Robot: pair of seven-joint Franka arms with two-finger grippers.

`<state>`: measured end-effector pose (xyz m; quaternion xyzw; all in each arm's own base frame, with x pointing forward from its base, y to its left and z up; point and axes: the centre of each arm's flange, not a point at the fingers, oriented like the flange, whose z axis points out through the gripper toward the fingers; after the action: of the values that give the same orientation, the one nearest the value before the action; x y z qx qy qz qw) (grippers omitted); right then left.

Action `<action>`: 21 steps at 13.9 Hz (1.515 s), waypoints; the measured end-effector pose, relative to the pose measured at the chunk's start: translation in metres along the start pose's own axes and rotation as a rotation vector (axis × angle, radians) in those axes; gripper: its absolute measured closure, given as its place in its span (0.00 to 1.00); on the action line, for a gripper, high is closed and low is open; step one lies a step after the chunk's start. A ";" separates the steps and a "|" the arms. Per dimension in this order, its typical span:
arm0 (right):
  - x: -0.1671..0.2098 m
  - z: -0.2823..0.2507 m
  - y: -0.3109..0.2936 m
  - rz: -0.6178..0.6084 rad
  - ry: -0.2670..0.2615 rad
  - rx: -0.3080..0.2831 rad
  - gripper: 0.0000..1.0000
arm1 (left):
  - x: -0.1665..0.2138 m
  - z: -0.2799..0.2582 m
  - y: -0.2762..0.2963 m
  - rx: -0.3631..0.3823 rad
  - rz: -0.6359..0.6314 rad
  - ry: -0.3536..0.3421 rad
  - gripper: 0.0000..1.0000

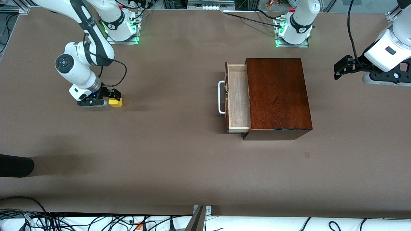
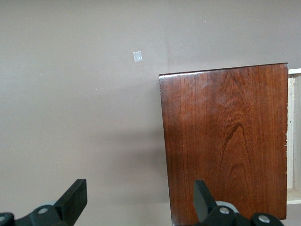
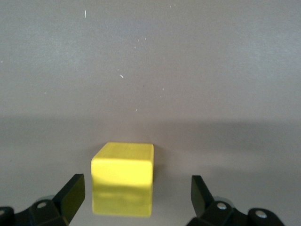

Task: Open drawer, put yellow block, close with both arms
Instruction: 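Grasp the yellow cube with the right gripper, then carry the yellow cube with the right gripper over the open drawer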

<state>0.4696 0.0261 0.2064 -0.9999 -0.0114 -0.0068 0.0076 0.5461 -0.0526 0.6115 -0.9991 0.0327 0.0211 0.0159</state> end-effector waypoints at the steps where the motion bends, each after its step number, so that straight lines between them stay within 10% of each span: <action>1: 0.000 0.006 0.000 0.000 0.005 0.001 0.00 | 0.000 0.000 0.000 0.000 0.000 0.000 0.00; 4: -0.001 0.023 0.000 0.001 0.007 0.004 0.00 | 0.000 0.000 0.000 0.000 0.000 0.000 0.00; 8: 0.000 0.028 0.000 0.001 0.007 0.005 0.45 | 0.000 0.000 0.000 0.000 0.000 0.000 0.00; 13: 0.024 -0.023 -0.002 -0.002 0.012 0.000 0.44 | -0.001 0.000 0.000 0.000 0.000 -0.005 0.00; 21: 0.060 -0.273 -0.038 0.087 -0.094 -0.007 0.44 | -0.001 0.001 0.000 0.000 0.000 -0.008 0.00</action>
<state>0.5250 0.0617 0.4812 -0.9987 0.0315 0.0407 0.0037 0.5453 -0.0522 0.6109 -0.9990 0.0324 0.0248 0.0161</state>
